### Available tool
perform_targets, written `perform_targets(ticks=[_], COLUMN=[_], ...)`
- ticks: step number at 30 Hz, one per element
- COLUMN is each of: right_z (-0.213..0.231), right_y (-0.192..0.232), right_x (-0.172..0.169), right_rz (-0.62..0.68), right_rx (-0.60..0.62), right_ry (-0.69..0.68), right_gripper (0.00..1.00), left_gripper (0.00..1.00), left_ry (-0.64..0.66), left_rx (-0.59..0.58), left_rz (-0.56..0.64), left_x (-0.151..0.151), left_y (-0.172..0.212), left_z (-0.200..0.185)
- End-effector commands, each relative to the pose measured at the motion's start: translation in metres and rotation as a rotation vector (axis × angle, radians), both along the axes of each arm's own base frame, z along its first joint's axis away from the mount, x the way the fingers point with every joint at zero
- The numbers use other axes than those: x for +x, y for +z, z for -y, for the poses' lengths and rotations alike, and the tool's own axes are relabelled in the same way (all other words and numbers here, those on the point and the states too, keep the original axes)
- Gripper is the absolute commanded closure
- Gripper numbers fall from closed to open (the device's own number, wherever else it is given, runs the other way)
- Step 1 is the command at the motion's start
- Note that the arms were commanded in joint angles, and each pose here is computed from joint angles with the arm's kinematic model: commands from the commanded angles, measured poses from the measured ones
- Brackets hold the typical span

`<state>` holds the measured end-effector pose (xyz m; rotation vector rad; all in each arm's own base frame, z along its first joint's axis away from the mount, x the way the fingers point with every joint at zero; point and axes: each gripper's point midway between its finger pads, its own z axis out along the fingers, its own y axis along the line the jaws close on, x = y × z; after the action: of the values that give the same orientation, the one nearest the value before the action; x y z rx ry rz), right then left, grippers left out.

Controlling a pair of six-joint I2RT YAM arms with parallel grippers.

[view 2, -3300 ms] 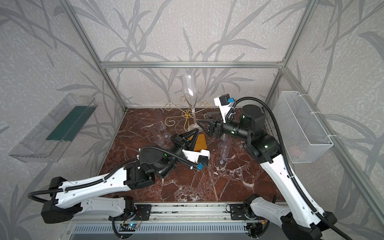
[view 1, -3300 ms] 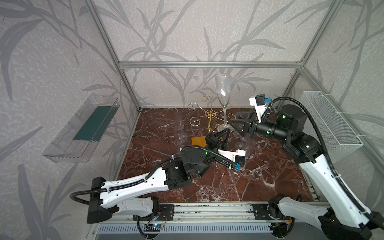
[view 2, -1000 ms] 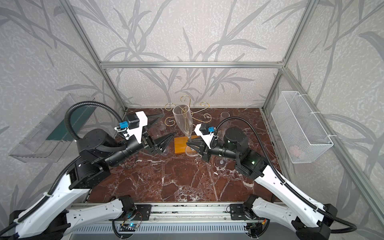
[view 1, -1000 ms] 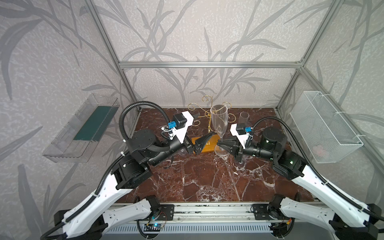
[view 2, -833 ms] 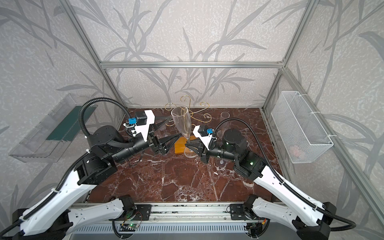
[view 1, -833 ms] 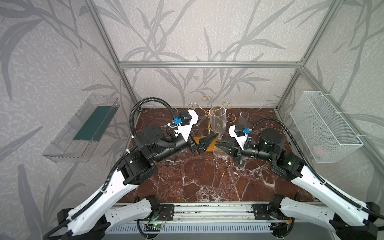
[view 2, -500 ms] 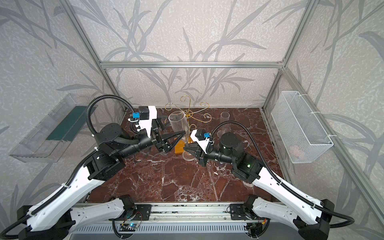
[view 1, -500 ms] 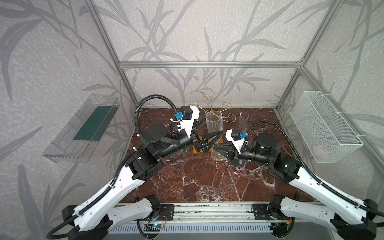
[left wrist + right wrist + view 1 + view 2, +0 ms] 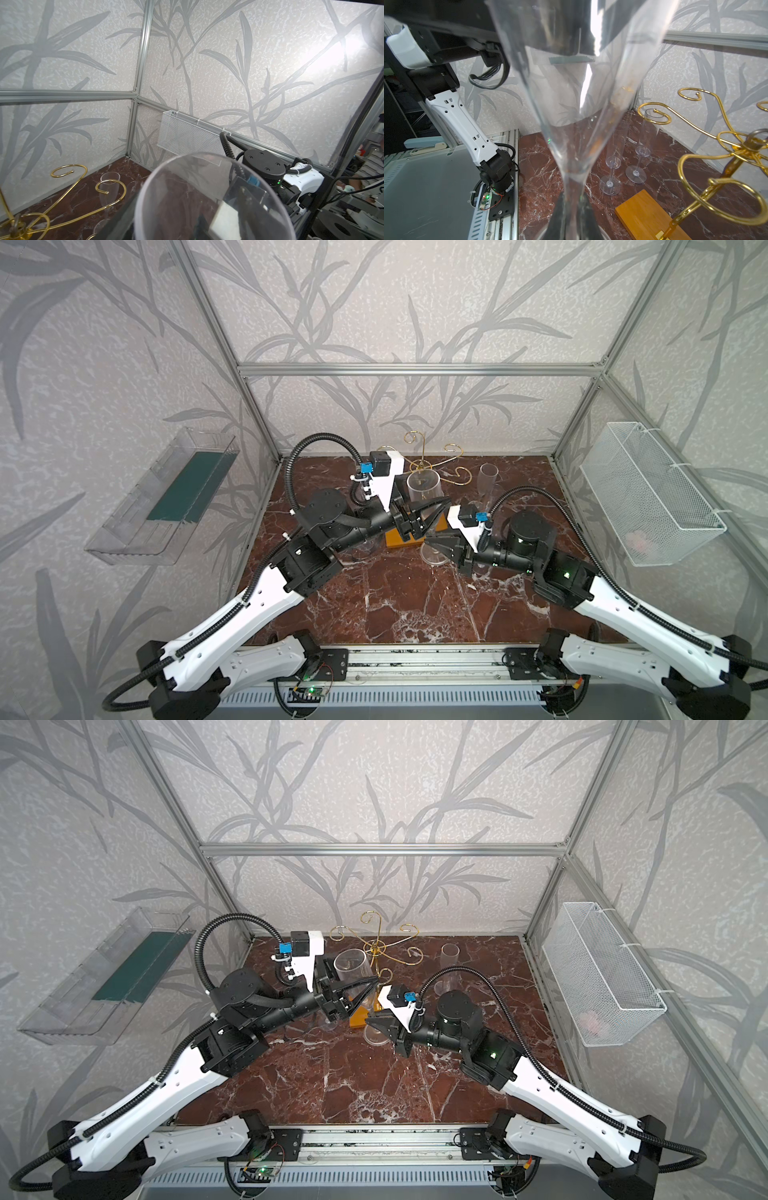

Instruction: Take the wine glass off the wine glass rack

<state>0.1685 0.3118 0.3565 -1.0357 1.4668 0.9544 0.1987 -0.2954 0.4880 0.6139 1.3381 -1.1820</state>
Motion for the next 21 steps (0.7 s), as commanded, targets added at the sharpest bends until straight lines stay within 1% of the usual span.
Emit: perform_targets(ticks=[1,5,6,7,10,11,12,15,18,21], right_z=[0.001,0.000,0.001,0.001,0.002,0.004,0.007,0.020,0.038,0.055], right_y=[0.017,0.013,0.013,0.012,0.011,0.011,0.012,0.024,0.045,0.062], right_x=[-0.002,-0.001,0.000,0.000,0.001,0.004,0.005,0.009,0.010,0.007], right_rz=[0.058,0.056,0.058,0.058,0.057,0.055,0.061,0.130,0.214,0.286], right_rx=[0.053,0.044,0.045,0.046,0.038,0.030,0.026,0.038,0.067,0.080], right_ry=[0.001,-0.006,-0.012,-0.016,-0.027,-0.047,-0.066,-0.127,-0.195,-0.243], right_gripper=[1.00,1.00,0.97,0.90,0.38,0.22,0.01,0.01,0.01,0.01], left_gripper=[0.39,0.44,0.46,0.47,0.47,0.47,0.47,0.48,0.48,0.48], left_ry=[0.007,0.010,0.012,0.015,0.019,0.022,0.028,0.058,0.095,0.155], left_rx=[-0.047,-0.047,-0.048,-0.049,-0.046,-0.045,-0.042,-0.017,0.036,0.081], left_rz=[0.014,0.021,0.023,0.024,0.029,0.031,0.034,0.037,0.041,0.044], left_x=[0.001,0.000,0.000,0.000,0.000,-0.001,-0.001,0.000,0.000,0.003], left_y=[0.009,0.008,0.008,0.008,0.007,0.006,0.005,-0.003,-0.016,-0.032], left_z=[-0.004,-0.005,-0.006,-0.006,-0.007,-0.008,-0.009,-0.015,-0.022,-0.032])
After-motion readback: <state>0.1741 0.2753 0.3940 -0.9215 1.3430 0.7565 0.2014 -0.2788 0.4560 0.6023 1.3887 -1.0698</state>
